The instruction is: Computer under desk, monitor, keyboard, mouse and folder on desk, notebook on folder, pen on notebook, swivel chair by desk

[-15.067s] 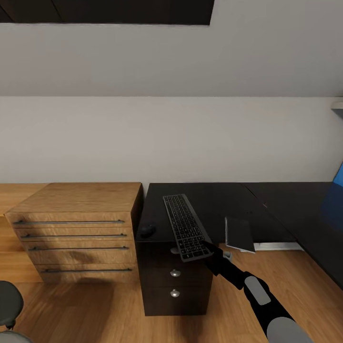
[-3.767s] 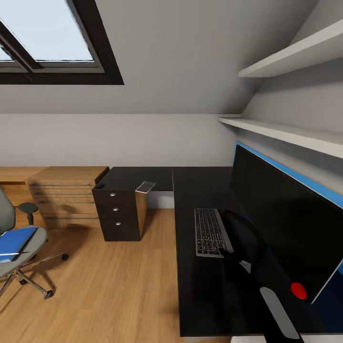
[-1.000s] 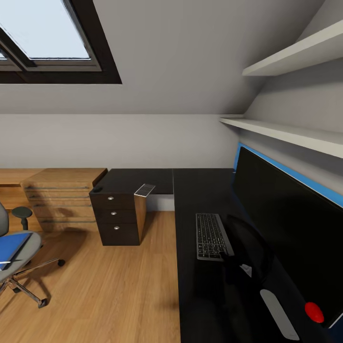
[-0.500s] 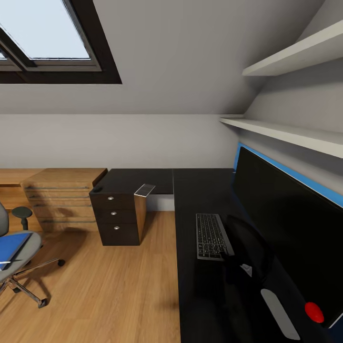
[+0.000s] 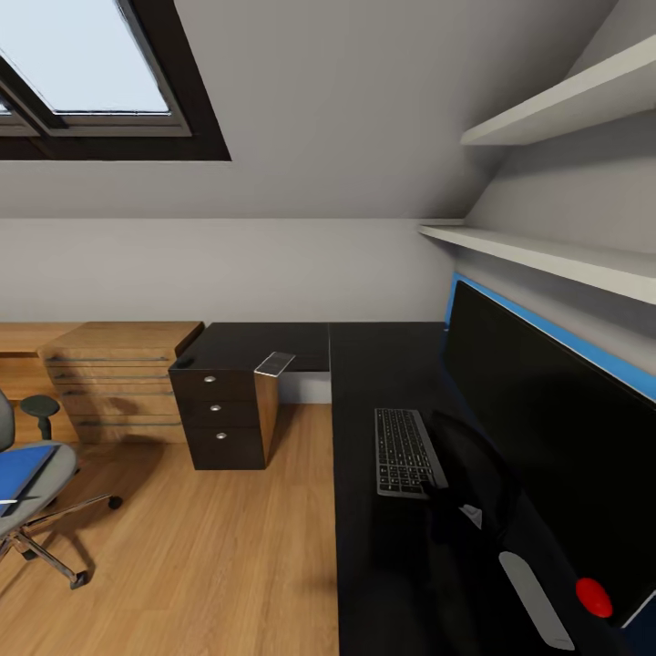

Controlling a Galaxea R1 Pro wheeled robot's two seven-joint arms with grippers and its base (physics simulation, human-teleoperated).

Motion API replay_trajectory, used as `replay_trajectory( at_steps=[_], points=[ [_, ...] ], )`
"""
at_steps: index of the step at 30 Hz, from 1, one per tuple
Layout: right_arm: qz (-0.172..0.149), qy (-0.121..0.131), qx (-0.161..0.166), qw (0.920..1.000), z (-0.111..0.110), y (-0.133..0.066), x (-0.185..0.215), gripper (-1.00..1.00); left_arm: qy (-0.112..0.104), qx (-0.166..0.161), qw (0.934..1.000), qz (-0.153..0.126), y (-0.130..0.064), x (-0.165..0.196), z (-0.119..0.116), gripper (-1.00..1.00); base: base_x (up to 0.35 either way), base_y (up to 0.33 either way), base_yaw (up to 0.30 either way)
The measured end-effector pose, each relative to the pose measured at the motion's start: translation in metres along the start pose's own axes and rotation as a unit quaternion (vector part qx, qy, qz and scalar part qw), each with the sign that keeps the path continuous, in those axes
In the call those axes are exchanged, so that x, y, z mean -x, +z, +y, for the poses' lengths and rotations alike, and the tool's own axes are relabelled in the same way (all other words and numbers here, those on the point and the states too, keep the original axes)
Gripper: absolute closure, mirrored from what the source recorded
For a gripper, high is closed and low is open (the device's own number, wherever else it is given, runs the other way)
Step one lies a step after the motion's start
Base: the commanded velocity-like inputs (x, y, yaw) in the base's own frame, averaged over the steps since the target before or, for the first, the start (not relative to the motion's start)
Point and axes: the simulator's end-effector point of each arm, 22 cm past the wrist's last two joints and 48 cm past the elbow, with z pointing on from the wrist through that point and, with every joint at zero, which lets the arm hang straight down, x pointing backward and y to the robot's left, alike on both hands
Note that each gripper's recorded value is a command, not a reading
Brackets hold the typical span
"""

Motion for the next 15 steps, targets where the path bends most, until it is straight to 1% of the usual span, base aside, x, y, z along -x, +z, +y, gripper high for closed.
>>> replay_trajectory(
  at_steps=[15],
  points=[
    [0.0,0.0,0.0,1.0,0.0001,0.0,-0.0002,1.0,0.001,0.002,1.0,0.001,0.0003,-0.0011,0.0019,-1.0,0.0,-0.001,0.0]
  ],
)
